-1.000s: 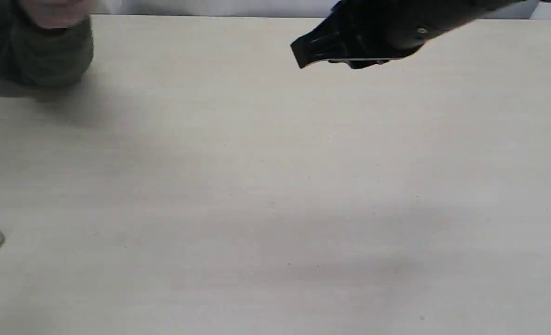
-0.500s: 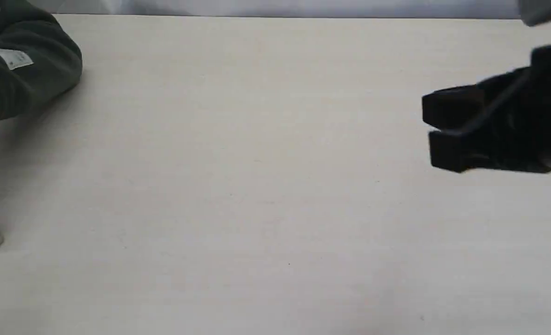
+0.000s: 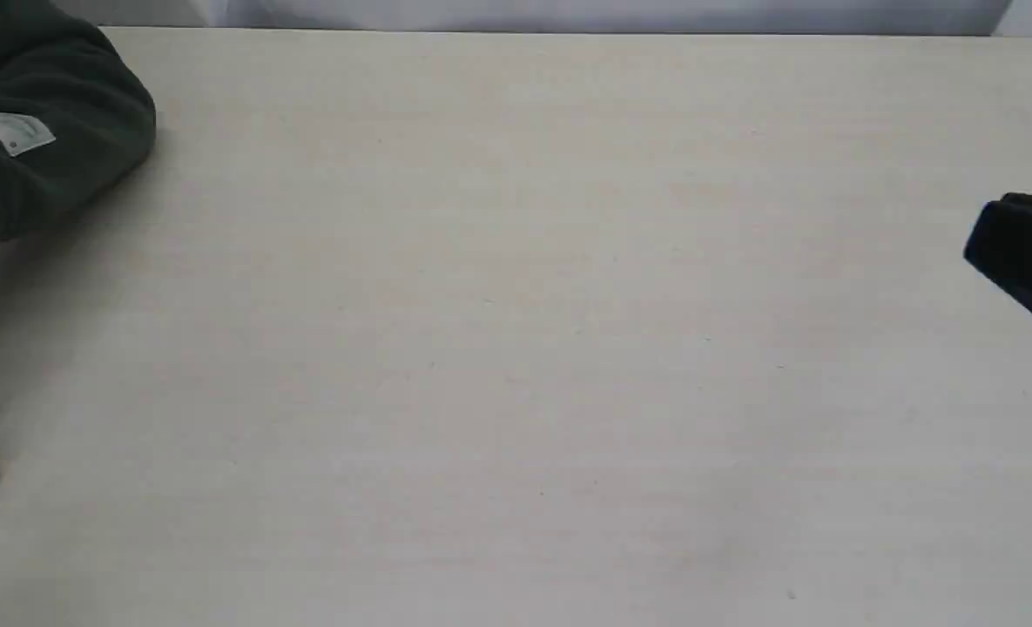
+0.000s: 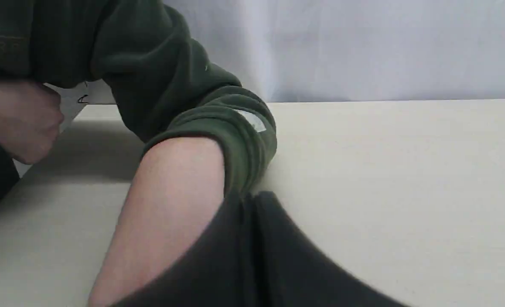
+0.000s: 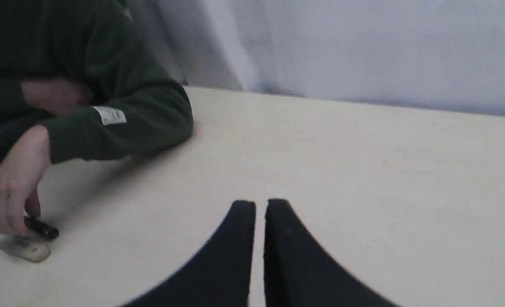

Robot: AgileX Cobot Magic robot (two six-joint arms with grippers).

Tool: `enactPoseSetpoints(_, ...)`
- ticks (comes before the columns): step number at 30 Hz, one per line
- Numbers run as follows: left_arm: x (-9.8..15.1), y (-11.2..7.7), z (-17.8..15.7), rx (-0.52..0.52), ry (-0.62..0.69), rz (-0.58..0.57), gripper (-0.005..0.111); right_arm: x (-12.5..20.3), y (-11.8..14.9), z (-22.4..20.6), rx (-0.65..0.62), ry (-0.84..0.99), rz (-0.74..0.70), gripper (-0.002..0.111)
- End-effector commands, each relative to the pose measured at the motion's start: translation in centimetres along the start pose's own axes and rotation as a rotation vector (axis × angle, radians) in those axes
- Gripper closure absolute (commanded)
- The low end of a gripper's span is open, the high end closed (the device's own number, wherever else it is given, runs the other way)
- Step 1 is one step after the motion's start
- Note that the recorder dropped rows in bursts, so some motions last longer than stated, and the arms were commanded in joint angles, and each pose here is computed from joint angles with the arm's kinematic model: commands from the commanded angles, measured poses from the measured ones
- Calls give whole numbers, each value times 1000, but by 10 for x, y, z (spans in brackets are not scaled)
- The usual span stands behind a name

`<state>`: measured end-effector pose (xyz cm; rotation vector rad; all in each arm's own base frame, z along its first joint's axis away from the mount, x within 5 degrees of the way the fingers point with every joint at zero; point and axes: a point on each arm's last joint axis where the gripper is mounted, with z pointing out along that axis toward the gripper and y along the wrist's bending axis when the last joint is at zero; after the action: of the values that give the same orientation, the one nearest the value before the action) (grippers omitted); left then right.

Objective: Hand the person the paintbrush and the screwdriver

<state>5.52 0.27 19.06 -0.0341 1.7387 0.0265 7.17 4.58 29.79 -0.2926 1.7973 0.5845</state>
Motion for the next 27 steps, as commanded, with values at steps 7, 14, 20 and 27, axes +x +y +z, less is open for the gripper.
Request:
enactPoseSetpoints(7,0,-1,0,10,-6,-5,107,14,-3,-26,-88,-285,4,104)
enactPoseSetpoints(14,0,-1,0,10,-6,-5,107,38,-9,-35,-129,-425,-13,104)
enactPoseSetpoints(20,0,-1,0,10,-6,-5,107,58,-12,-23,-141,-446,-47,104)
enactPoseSetpoints(27,0,-1,0,9,-7,-1,107,73,-14,-16,-143,-453,-125,104)
